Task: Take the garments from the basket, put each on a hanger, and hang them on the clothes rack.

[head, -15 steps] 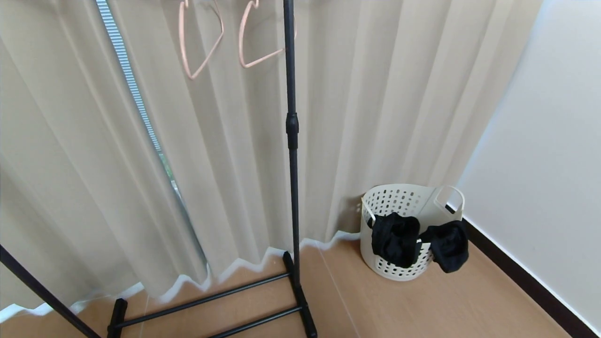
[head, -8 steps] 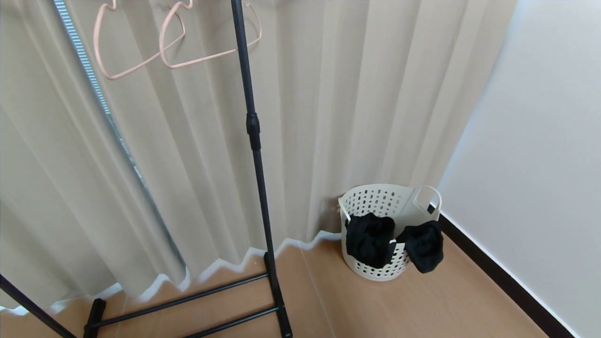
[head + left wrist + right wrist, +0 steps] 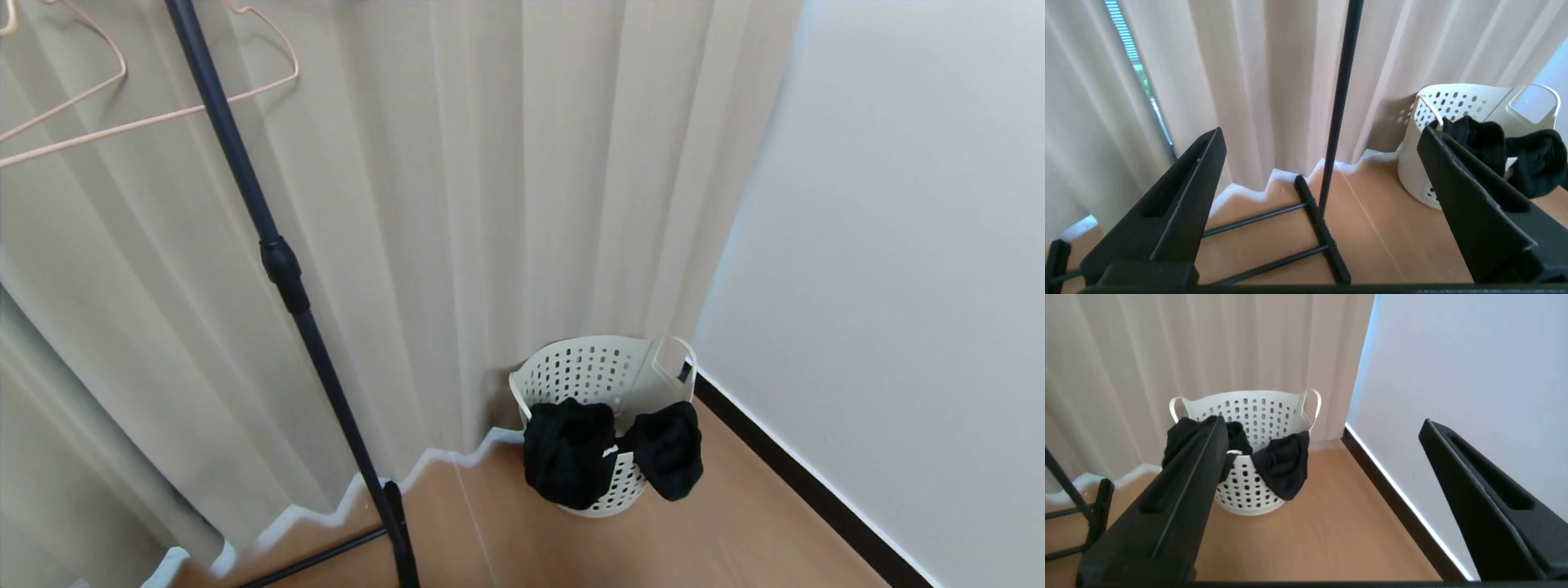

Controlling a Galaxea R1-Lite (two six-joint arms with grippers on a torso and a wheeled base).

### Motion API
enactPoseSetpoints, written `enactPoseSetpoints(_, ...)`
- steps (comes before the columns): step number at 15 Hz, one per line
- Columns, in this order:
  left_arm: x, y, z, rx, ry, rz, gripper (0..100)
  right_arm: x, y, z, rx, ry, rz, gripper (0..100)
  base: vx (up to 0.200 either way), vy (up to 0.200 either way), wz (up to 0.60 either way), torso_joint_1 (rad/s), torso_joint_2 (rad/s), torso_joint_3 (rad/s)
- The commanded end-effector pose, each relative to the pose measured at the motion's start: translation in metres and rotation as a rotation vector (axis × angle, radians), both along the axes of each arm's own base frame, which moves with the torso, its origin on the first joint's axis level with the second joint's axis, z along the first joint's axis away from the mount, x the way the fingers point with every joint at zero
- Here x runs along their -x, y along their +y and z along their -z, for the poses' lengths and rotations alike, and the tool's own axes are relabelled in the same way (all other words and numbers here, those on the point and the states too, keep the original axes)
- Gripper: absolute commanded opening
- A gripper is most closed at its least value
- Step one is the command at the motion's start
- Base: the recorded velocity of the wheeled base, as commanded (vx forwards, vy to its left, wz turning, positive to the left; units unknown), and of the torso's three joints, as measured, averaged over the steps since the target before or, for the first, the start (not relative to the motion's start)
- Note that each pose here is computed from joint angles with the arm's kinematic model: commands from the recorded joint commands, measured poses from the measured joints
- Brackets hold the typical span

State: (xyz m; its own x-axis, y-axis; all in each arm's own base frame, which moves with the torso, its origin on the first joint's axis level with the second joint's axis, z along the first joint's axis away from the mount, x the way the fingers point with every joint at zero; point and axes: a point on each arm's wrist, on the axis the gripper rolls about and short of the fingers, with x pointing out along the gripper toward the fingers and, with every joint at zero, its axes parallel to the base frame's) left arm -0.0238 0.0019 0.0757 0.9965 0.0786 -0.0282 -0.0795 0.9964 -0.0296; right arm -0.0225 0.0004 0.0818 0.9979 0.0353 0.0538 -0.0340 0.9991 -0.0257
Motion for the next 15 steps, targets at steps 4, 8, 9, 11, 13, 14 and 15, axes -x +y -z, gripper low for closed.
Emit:
enactPoseSetpoints(4, -0.0001, 0.0000, -0.0001, 0.000, 0.001, -0.003, 100, 0.0000, 0.0000, 0.0000, 0.000, 0.000, -0.001, 100, 0.000, 0.000, 0.00, 0.000, 0.00, 0.000)
enactPoseSetpoints(8, -0.0001, 0.0001, -0.0001, 0.000, 0.001, -0.004, 100, -0.0001, 0.0000, 0.0000, 0.000, 0.002, -0.001, 100, 0.000, 0.000, 0.00, 0.000, 0.00, 0.000)
enactPoseSetpoints(9, -0.0001, 0.0000, -0.0001, 0.000, 0.001, -0.003, 100, 0.0000, 0.0000, 0.0000, 0.000, 0.000, -0.001, 100, 0.000, 0.000, 0.00, 0.000, 0.00, 0.000)
enactPoseSetpoints(11, -0.0001, 0.0001, -0.0001, 0.002, 0.001, -0.004, 100, 0.0000, 0.0000, 0.0000, -0.001, 0.000, -0.002, 100, 0.000, 0.000, 0.00, 0.000, 0.00, 0.000)
enactPoseSetpoints(13, -0.0001, 0.0001, -0.0001, 0.002, 0.001, -0.004, 100, 0.0000, 0.0000, 0.0000, -0.001, 0.000, -0.002, 100, 0.000, 0.000, 0.00, 0.000, 0.00, 0.000)
enactPoseSetpoints(14, -0.0001, 0.0000, -0.0001, 0.002, 0.001, -0.003, 100, 0.0000, 0.0000, 0.0000, -0.003, 0.000, -0.002, 100, 0.000, 0.000, 0.00, 0.000, 0.00, 0.000)
enactPoseSetpoints(15, -0.0001, 0.0000, 0.0001, 0.002, 0.002, -0.003, 100, 0.0000, 0.0000, 0.0000, -0.003, 0.000, -0.002, 100, 0.000, 0.000, 0.00, 0.000, 0.00, 0.000)
